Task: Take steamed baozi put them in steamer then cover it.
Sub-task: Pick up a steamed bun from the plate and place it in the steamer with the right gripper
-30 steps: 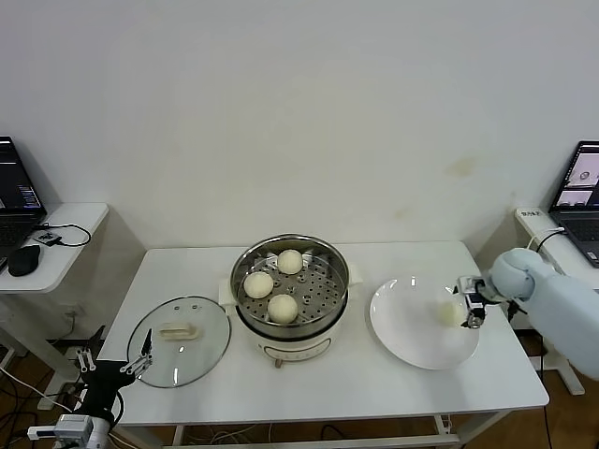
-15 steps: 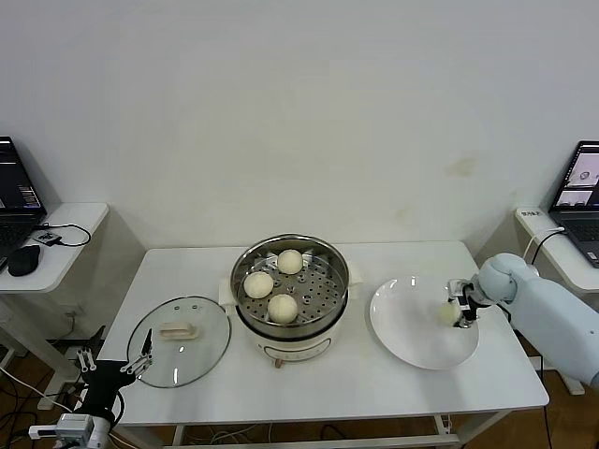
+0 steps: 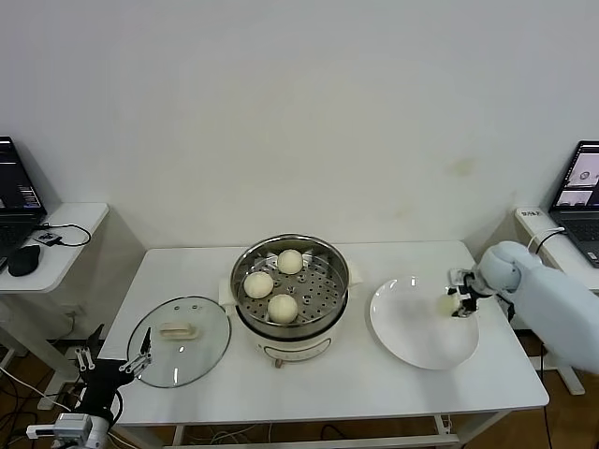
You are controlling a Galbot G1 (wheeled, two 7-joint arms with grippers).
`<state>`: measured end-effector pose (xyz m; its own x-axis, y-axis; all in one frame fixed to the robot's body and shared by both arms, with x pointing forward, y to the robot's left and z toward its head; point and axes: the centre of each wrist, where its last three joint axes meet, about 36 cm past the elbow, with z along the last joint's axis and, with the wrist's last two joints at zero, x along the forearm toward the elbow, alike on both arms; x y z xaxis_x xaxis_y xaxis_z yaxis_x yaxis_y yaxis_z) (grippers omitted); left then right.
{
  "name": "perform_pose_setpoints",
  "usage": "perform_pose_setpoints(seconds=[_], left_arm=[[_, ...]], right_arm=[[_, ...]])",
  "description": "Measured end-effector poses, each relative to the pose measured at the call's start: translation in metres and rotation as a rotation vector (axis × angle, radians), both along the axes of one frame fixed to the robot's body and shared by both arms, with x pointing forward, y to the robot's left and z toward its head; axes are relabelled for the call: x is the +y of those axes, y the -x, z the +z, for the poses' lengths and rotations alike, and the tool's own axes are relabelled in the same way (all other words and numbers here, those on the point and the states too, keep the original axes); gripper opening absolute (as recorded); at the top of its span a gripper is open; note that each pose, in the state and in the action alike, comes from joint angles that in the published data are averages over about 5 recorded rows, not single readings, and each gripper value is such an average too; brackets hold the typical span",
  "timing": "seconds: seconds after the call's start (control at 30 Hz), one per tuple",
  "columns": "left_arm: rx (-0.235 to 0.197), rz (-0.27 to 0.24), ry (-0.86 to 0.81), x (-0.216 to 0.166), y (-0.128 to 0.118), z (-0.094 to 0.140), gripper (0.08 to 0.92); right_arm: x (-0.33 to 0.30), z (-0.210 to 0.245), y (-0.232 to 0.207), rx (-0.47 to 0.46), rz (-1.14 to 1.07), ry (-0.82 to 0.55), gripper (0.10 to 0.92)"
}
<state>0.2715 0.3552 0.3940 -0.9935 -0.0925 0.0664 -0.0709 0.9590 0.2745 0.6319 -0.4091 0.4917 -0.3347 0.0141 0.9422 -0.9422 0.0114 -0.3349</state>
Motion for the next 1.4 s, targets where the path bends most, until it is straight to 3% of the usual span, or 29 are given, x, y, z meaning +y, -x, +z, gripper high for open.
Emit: perform_pose_setpoints(seconds=[0.47, 0.7, 0.93, 1.4], left_arm=[[-0.007, -0.011, 0.005, -0.004, -0.003, 0.001, 0.823], [-0.013, 0.0, 0.004, -0.001, -0.002, 0.001, 0.823], [-0.021, 0.009, 0.006, 0.0, -0.003, 0.003, 0.823], [-0.023, 0.022, 0.014, -0.001, -0.001, 0.002, 0.823]], right_arm=[[0.083, 0.145, 0.001, -0.123, 0.097, -0.148, 0.577], [0.15, 0.188, 0.01, -0.132, 0.135, -0.251, 0.584], [0.213, 0.191, 0.016, -0.092, 0.13, -0.326, 0.585], [0.297, 0.137, 0.01, -0.019, 0.115, -0.306, 0.585]])
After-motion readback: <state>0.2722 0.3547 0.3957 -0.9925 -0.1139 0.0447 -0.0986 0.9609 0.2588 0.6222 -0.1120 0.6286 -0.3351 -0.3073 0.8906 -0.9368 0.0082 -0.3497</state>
